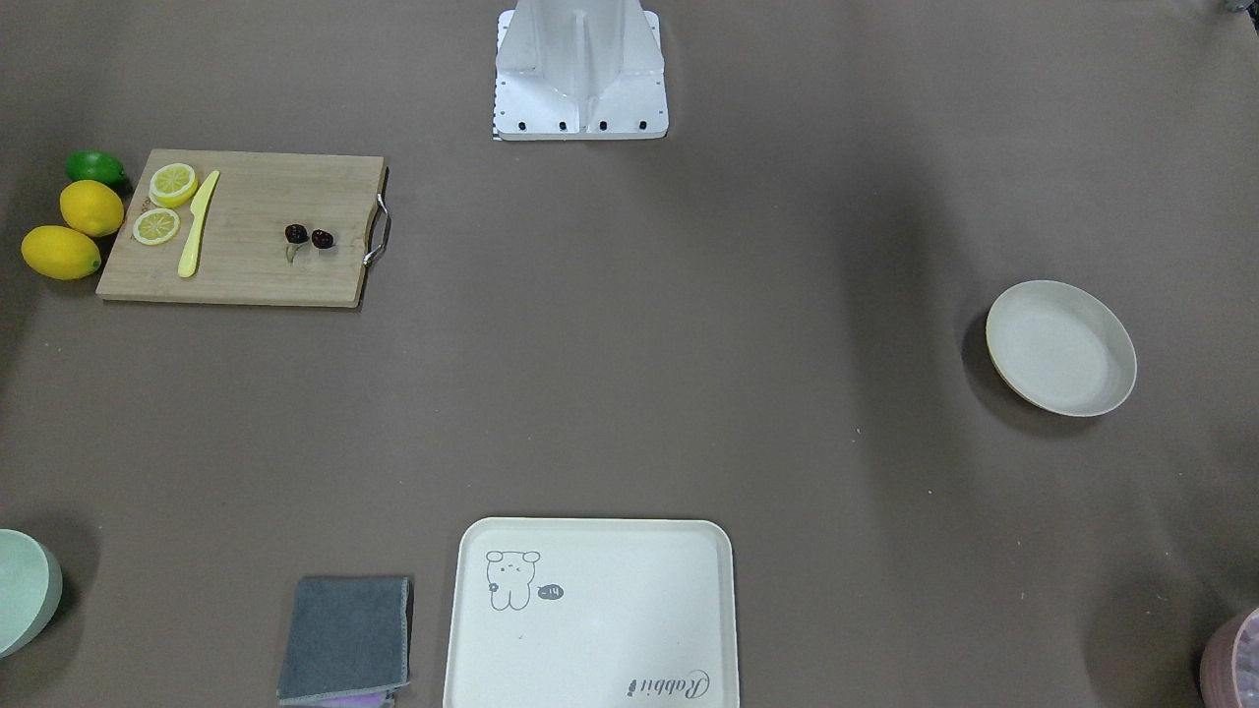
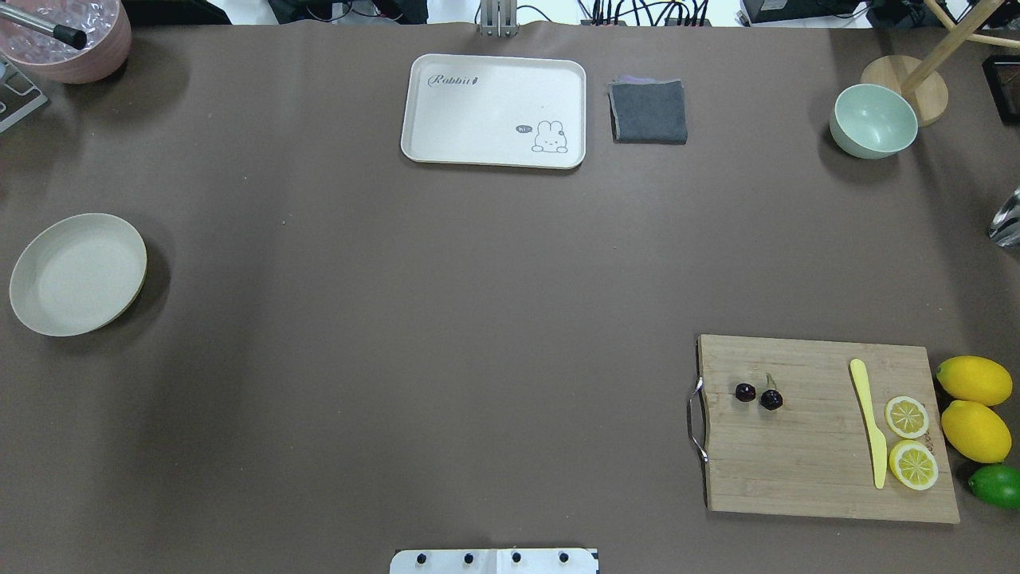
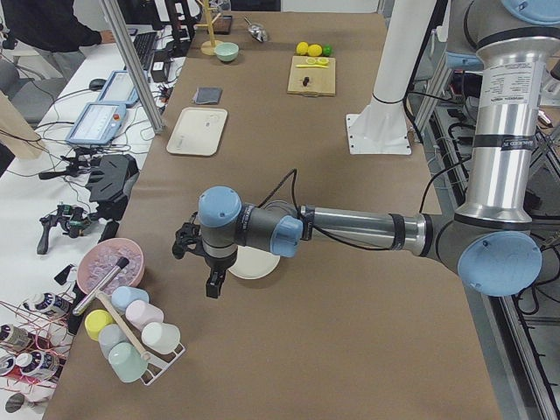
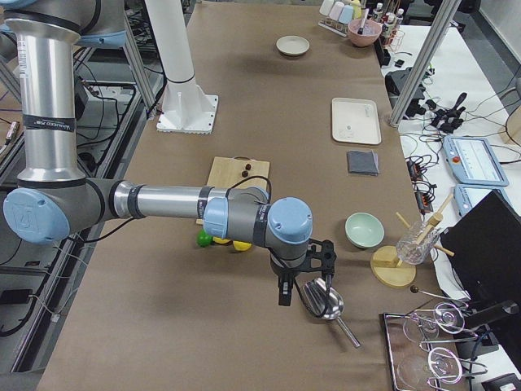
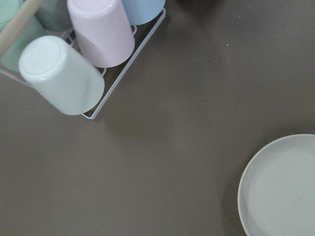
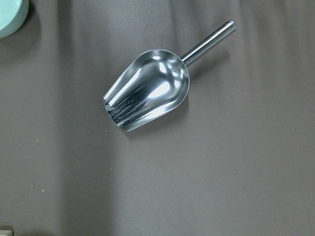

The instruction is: Place red cherry on plate

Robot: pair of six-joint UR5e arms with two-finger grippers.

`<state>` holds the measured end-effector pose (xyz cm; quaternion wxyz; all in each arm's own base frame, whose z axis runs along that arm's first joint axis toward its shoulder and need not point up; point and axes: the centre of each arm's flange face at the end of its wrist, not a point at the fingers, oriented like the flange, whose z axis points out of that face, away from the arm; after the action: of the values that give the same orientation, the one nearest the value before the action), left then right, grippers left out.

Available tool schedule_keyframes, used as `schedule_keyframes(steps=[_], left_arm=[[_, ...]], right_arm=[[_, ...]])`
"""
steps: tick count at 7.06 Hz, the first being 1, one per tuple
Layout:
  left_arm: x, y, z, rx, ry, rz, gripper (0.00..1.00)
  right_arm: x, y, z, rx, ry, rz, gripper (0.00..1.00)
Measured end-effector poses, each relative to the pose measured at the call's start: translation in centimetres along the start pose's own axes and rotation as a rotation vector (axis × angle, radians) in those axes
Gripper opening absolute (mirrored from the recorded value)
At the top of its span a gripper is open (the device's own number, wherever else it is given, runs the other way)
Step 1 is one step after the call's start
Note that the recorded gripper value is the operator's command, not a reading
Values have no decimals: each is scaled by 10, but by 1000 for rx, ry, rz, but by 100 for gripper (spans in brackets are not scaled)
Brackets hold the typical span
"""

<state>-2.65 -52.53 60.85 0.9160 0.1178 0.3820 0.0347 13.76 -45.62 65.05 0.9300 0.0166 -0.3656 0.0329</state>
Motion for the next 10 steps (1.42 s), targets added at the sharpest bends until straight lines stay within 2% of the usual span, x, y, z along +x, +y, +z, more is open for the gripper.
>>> schedule_keyframes(steps=[2, 4, 6, 7, 8, 9, 10], left_arm=[[19, 9, 62, 6, 84, -50, 98], [38, 35, 127, 6, 145, -64, 98], [56, 52, 160, -27, 169, -56, 97], [60, 57, 168, -43, 171, -53, 74], [60, 61, 174, -54, 170, -51, 32], [60, 63, 177, -61, 170, -51, 12], [60, 64, 178, -64, 170, -51, 3]], right_arm=[[-1, 0, -1, 3, -2, -2, 100], [-2, 0, -2, 5, -2, -5, 100], [-3, 0, -3, 7, -2, -7, 100], [-3, 0, -3, 8, -2, -7, 100], [-4, -1, -4, 9, -2, -8, 100], [-4, -1, -4, 11, -2, -10, 100], [-4, -1, -4, 14, -3, -12, 100]])
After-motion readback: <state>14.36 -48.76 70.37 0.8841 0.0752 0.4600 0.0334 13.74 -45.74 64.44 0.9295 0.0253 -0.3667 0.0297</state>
